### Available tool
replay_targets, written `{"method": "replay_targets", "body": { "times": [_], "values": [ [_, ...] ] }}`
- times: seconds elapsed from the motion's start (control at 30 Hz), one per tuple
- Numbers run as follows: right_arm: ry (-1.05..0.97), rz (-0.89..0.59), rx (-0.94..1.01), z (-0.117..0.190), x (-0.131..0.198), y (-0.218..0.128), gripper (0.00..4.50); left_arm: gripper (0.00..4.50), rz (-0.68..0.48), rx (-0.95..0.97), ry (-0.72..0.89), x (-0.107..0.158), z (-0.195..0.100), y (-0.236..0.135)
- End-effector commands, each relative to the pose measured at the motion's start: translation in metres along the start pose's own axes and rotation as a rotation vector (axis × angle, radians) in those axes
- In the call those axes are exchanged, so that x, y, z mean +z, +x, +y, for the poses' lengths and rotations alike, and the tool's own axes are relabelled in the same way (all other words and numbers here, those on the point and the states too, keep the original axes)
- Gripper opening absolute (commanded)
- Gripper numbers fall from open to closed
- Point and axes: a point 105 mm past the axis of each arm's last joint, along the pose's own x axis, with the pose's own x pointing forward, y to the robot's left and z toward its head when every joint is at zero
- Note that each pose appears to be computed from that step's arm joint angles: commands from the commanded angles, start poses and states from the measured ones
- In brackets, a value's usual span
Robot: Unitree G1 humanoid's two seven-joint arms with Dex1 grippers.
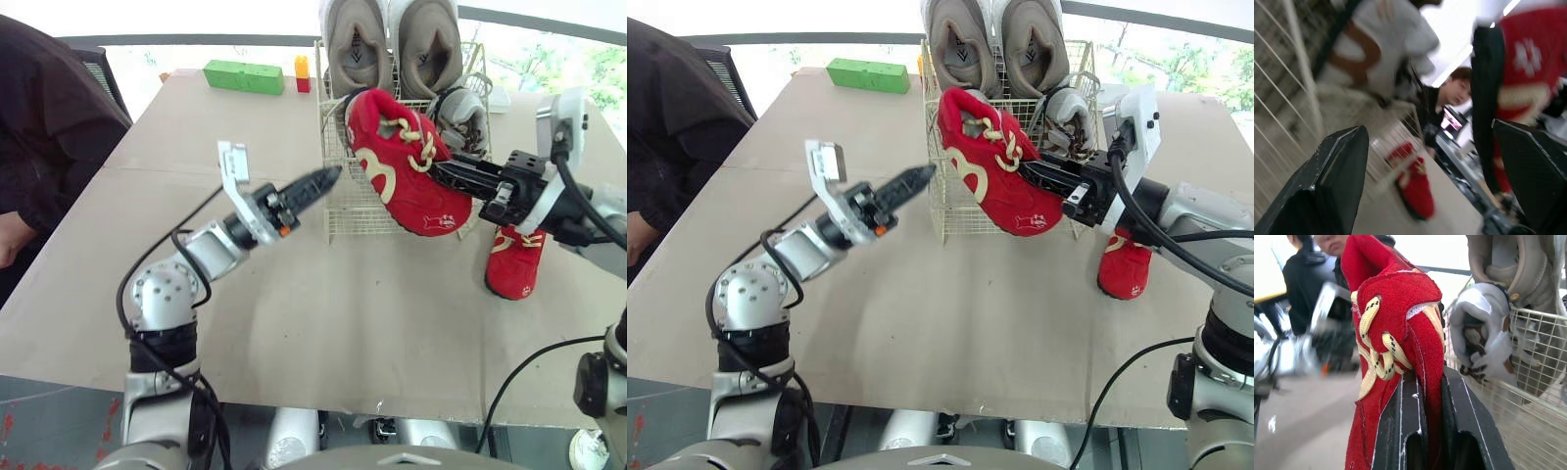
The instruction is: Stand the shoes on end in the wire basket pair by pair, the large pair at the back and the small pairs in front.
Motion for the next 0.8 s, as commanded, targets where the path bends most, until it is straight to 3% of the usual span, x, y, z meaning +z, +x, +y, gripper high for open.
{"method": "replay_targets", "body": {
  "times": [0.03,0.2,0.3,0.47,0.53,0.57,0.63,0.77,0.8],
  "values": [
    [-0.02,-0.062,0.01,0.013,0.009,0.003,0.0,4.38,0.018,-0.124,-0.003,0.001,-0.032,0.012],
    [0.005,-0.061,0.022,0.022,0.003,0.009,0.0,4.38,0.028,-0.159,-0.011,0.003,-0.038,0.019],
    [0.016,-0.059,0.023,0.024,0.001,0.01,0.0,3.68,0.05,-0.163,0.004,0.003,-0.037,0.021],
    [0.036,-0.085,0.053,0.031,0.001,0.011,0.0,1.26,0.051,-0.185,0.027,0.008,-0.039,0.026],
    [-0.011,-0.095,0.032,0.03,0.003,0.009,0.0,0.53,0.044,-0.183,0.069,0.014,-0.038,0.028],
    [-0.064,-0.09,0.038,0.032,0.004,0.007,0.75,0.44,0.045,-0.183,0.094,0.016,-0.038,0.028],
    [-0.133,-0.11,0.047,0.036,0.004,-0.001,1.25,0.43,0.049,-0.185,0.177,0.022,-0.038,0.03],
    [-0.345,-0.036,0.081,0.051,-0.015,-0.033,3.39,0.42,0.066,-0.191,0.519,0.038,-0.033,0.036],
    [-0.357,-0.002,0.081,0.052,-0.021,-0.041,3.73,0.42,0.054,-0.195,0.573,0.043,-0.033,0.038]
  ]
}}
